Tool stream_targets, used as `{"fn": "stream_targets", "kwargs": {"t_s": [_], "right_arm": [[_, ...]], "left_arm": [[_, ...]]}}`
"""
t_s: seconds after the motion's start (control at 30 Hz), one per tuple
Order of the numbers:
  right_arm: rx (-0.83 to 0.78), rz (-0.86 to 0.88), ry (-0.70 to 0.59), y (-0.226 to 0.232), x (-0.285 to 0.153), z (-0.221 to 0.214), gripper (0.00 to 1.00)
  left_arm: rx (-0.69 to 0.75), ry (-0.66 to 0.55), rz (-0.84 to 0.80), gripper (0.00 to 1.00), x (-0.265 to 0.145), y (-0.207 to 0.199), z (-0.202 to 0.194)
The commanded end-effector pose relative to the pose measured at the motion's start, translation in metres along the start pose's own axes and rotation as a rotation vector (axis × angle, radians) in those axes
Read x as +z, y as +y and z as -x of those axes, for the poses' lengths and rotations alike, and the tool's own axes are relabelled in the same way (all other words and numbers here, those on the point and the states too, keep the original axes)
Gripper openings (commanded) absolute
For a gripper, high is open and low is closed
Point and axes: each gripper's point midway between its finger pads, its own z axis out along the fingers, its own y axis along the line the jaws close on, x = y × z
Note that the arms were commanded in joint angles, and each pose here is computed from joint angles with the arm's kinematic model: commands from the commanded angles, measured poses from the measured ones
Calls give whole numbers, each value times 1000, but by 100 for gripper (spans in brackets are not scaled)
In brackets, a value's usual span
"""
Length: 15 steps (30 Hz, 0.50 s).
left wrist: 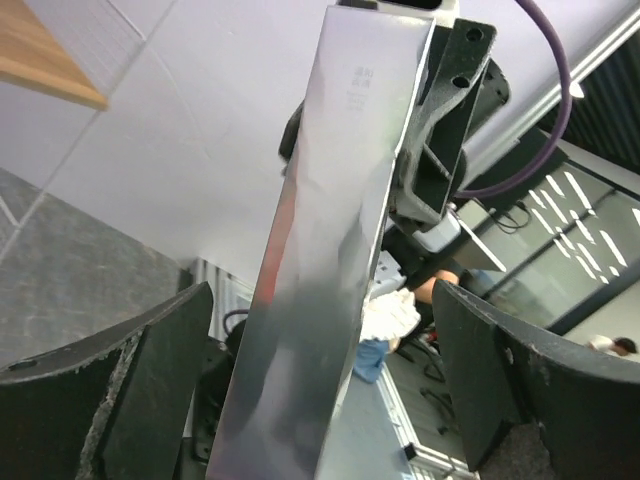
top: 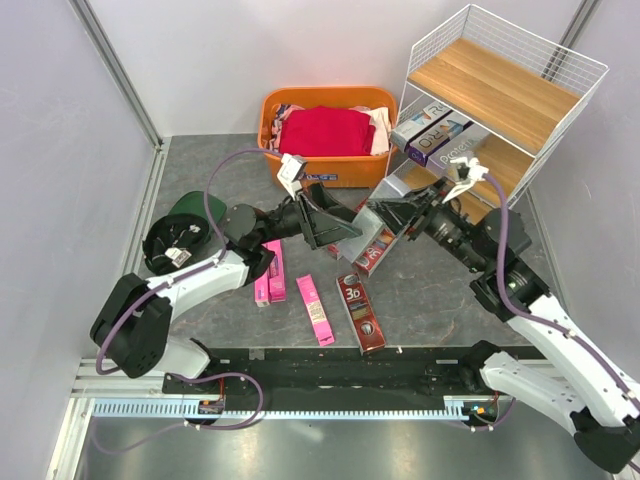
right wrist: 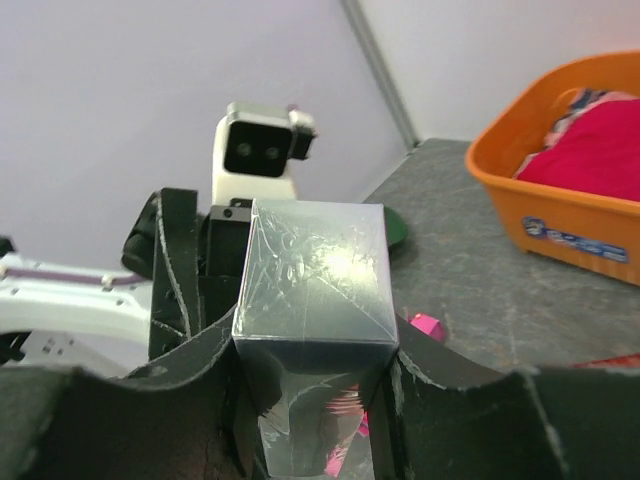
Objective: Place and organize the toothpastes onto the shelf
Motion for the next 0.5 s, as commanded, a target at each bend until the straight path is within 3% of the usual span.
{"fn": "stream_targets", "kwargs": {"t_s": [0.0, 0.23, 0.47], "right_arm": [[-24, -125, -207, -5, -24, 54, 7], [34, -239, -438, -14, -73, 90, 6], [43, -222, -445, -10, -75, 92, 8]], "left_arm": [[111, -82, 66, 99, 3, 5, 20], [86, -73, 14, 99, 8, 5, 18], [81, -15, -66, 98, 24, -5, 1]]}}
